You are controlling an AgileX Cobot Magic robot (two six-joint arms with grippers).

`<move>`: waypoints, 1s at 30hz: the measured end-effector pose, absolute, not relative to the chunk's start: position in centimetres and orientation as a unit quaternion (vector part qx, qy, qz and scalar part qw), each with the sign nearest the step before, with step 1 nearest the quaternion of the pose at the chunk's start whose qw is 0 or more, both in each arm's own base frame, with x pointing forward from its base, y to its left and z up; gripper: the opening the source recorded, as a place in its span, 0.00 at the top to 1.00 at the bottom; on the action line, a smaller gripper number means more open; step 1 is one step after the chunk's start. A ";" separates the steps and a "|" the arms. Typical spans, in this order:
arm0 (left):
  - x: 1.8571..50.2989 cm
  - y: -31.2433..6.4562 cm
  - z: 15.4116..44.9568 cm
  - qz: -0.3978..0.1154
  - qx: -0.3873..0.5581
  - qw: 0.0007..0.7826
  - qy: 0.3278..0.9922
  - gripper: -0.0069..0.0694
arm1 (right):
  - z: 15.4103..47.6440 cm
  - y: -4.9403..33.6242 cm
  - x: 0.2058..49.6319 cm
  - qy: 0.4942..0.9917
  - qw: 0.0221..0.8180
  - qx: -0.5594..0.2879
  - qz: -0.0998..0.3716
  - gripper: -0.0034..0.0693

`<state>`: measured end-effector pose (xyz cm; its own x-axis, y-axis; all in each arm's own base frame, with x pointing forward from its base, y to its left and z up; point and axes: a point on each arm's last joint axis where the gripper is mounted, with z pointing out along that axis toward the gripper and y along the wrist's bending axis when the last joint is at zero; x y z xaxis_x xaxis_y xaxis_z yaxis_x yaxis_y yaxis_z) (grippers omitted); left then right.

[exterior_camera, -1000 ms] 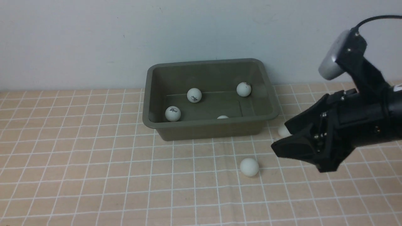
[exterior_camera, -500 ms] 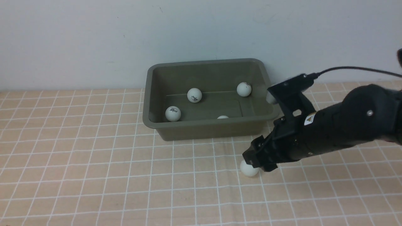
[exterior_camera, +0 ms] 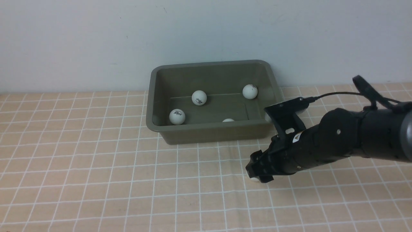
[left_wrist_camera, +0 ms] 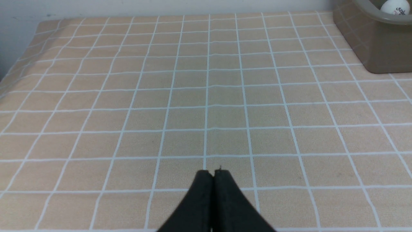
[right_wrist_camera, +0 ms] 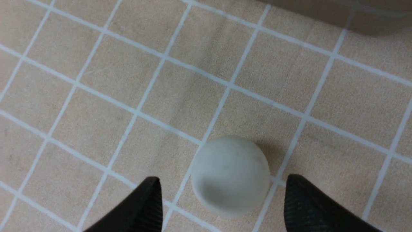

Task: Put the table tennis balls into the box on the light coffee tablecloth.
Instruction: 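Reach for and grasp a ping pong ball on the table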

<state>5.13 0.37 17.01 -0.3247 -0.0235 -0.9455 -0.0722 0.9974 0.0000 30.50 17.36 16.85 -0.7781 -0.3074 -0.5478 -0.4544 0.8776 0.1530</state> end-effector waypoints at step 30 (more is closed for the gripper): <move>5.1 0.4 17.0 0.019 -0.032 0.580 0.813 1.00 | 15.4 18.4 32.2 0.938 0.213 -0.248 0.118 0.49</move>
